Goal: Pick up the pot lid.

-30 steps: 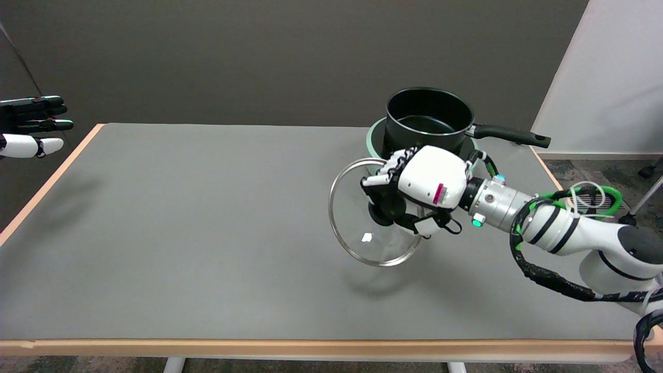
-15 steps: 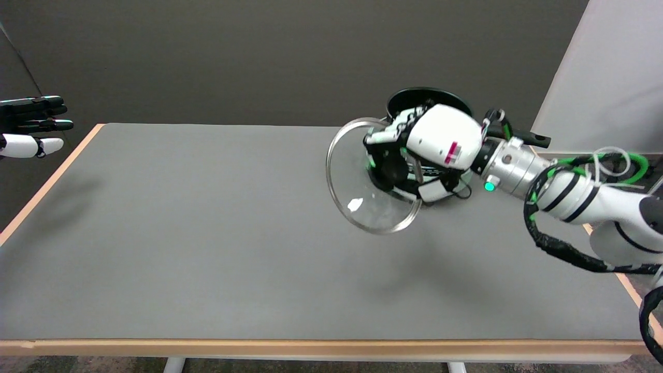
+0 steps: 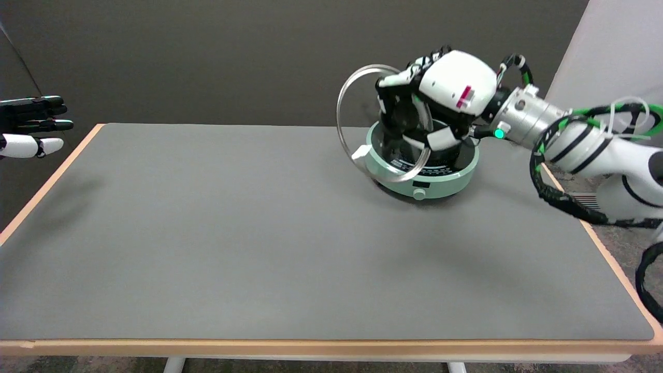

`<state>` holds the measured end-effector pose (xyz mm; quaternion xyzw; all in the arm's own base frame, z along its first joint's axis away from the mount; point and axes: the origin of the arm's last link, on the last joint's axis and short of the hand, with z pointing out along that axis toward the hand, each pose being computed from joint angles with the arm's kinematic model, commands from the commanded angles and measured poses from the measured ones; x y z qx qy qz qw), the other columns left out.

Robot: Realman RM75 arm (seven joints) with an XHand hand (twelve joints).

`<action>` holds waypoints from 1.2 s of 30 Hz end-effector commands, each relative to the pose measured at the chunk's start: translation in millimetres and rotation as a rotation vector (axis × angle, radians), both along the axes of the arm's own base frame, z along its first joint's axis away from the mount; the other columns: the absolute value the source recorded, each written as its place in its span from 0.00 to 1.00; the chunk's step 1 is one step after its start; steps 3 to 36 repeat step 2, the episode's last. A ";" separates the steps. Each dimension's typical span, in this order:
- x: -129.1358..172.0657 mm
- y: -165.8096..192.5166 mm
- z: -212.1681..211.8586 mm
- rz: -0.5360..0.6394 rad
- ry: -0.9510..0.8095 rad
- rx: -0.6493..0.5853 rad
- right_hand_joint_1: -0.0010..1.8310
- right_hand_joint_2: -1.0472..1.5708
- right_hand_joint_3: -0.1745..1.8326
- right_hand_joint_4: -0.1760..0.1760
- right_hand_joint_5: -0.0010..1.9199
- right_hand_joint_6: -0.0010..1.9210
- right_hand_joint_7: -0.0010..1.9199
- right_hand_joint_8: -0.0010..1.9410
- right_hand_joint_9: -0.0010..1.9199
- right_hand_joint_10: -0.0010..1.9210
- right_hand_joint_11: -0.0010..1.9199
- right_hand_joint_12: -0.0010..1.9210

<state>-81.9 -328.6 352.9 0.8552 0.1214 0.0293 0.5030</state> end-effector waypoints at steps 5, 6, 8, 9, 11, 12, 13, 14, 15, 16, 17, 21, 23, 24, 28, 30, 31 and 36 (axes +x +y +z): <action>41.0 -49.6 35.5 -0.023 -0.018 -0.082 0.74 0.70 0.47 1.00 0.31 0.78 0.46 0.72 0.41 0.97 0.36 0.64; 41.0 -49.6 35.5 -0.023 -0.018 -0.082 0.74 0.70 0.47 1.00 0.31 0.78 0.46 0.72 0.41 0.97 0.36 0.64; 41.0 -49.6 35.5 -0.023 -0.018 -0.082 0.74 0.70 0.47 1.00 0.31 0.78 0.46 0.72 0.41 0.97 0.36 0.64; 41.0 -49.6 35.5 -0.023 -0.018 -0.082 0.74 0.70 0.47 1.00 0.31 0.78 0.46 0.72 0.41 0.97 0.36 0.64; 41.0 -49.6 35.5 -0.023 -0.018 -0.082 0.74 0.70 0.47 1.00 0.31 0.78 0.46 0.72 0.41 0.97 0.36 0.64; 41.0 -49.6 35.5 -0.023 -0.018 -0.082 0.74 0.70 0.47 1.00 0.31 0.78 0.46 0.72 0.41 0.97 0.36 0.64; 41.0 -49.6 35.5 -0.023 -0.018 -0.082 0.74 0.70 0.47 1.00 0.31 0.78 0.46 0.72 0.41 0.97 0.36 0.64; 41.0 -49.6 35.5 -0.023 -0.018 -0.082 0.74 0.70 0.47 1.00 0.31 0.78 0.46 0.72 0.41 0.97 0.36 0.64; 41.0 -49.6 35.5 -0.023 -0.018 -0.082 0.74 0.70 0.47 1.00 0.31 0.78 0.46 0.72 0.41 0.97 0.36 0.64; 41.0 -49.6 35.5 -0.023 -0.018 -0.082 0.74 0.70 0.47 1.00 0.31 0.78 0.46 0.72 0.41 0.97 0.36 0.64; 41.0 -49.6 35.5 -0.023 -0.018 -0.082 0.74 0.70 0.47 1.00 0.31 0.78 0.46 0.72 0.41 0.97 0.36 0.64; 41.0 -49.6 35.5 -0.023 -0.018 -0.082 0.74 0.70 0.47 1.00 0.31 0.78 0.46 0.72 0.41 0.97 0.36 0.64; 41.0 -49.6 35.5 -0.023 -0.018 -0.082 0.74 0.70 0.47 1.00 0.31 0.78 0.46 0.72 0.41 0.97 0.36 0.64; 41.0 -49.6 35.5 -0.023 -0.018 -0.082 0.74 0.70 0.47 1.00 0.31 0.78 0.46 0.72 0.41 0.97 0.36 0.64; 41.0 -49.6 35.5 -0.023 -0.018 -0.082 0.74 0.70 0.47 1.00 0.31 0.78 0.46 0.72 0.41 0.97 0.36 0.64; 41.0 -49.6 35.5 -0.023 -0.018 -0.082 0.74 0.70 0.47 1.00 0.31 0.78 0.46 0.72 0.41 0.97 0.36 0.64; 41.0 -49.6 35.5 -0.023 -0.018 -0.082 0.74 0.70 0.47 1.00 0.31 0.78 0.46 0.72 0.41 0.97 0.36 0.64; 41.0 -49.6 35.5 -0.023 -0.018 -0.082 0.74 0.70 0.47 1.00 0.31 0.78 0.46 0.72 0.41 0.97 0.36 0.64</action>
